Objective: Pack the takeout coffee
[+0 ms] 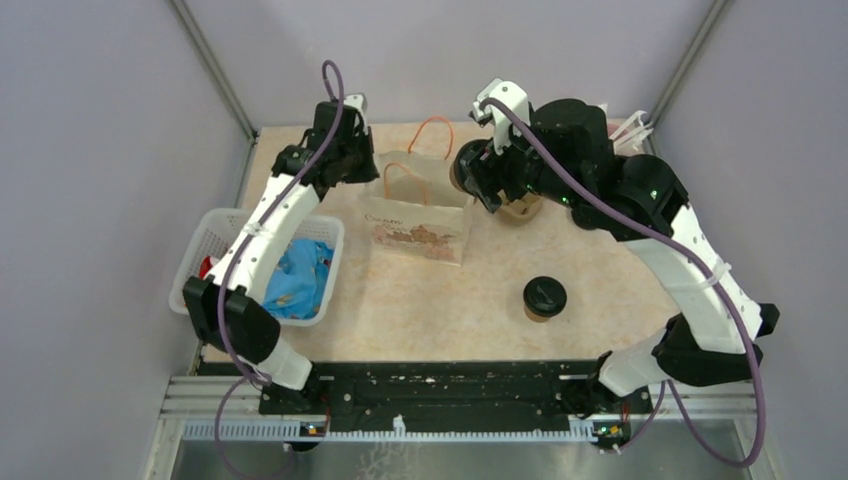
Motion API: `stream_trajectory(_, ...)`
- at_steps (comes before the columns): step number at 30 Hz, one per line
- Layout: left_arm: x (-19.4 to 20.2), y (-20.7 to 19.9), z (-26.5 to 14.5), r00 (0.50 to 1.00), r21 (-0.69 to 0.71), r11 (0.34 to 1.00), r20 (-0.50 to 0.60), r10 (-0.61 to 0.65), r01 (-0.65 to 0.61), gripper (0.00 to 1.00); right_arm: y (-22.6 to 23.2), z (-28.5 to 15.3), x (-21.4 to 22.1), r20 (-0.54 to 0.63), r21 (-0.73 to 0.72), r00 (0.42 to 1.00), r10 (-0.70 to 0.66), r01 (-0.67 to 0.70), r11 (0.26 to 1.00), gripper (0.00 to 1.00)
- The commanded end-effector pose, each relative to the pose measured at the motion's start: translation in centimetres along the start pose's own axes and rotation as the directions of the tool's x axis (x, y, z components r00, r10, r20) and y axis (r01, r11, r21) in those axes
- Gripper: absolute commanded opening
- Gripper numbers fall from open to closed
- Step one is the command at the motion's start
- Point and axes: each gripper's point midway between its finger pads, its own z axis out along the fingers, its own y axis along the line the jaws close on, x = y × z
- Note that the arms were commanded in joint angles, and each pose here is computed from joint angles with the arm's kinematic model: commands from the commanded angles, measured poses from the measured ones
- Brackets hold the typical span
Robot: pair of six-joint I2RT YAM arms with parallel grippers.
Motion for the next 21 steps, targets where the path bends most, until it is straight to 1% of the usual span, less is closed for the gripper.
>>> stream_trajectory(1,-1.1,-1.2,-3.6,0.975,0.071,0.996,0.218,0.045,-0.062,0.00,0.7,-3.0,-1.9,0.116,-0.090,0.993,0.020,-0.009,0.996,0.64)
stream_trajectory(4,-0.1,-1.3,-5.5,0.939,0.127,0.989,0.343,0.027,-0.075,0.00,1.5,-4.6,-2.1,0.181,-0.150,0.983,0.028,-0.001,0.989,0.64)
stream_trajectory(7,0.5,-1.6,-7.1,0.882,0.187,0.976,0.471,0.013,-0.114,0.00,2.2,-6.8,-2.9,0.274,-0.211,0.960,0.061,-0.002,0.977,0.64)
stream_trajectory(8,0.7,-1.6,-7.5,0.868,0.195,0.973,0.496,0.009,-0.122,0.00,2.5,-7.7,-3.2,0.303,-0.238,0.950,0.077,-0.003,0.971,0.64)
stream_trajectory(10,1.4,-1.8,-8.3,0.842,0.224,0.961,0.539,0.017,-0.163,0.00,2.2,-9.1,-3.3,0.337,-0.241,0.934,0.122,-0.039,0.970,0.63)
stream_trajectory(14,1.4,-2.9,-10.9,0.754,0.286,0.925,0.657,0.000,-0.250,0.00,0.4,-10.5,-2.1,0.352,-0.164,0.918,0.183,-0.132,0.978,0.62)
stream_trajectory(18,2.8,-3.1,-11.3,0.713,0.303,0.899,0.701,0.013,-0.315,0.00,0.4,-10.6,-0.5,0.324,-0.152,0.929,0.178,-0.135,0.979,0.62)
stream_trajectory(20,3.6,-3.0,-11.0,0.706,0.296,0.893,0.707,0.035,-0.340,0.00,0.9,-10.5,0.1,0.302,-0.172,0.940,0.160,-0.111,0.979,0.63)
stream_trajectory(21,4.1,-2.8,-10.6,0.711,0.289,0.893,0.702,0.048,-0.345,0.00,1.2,-10.5,0.2,0.295,-0.187,0.944,0.149,-0.096,0.978,0.63)
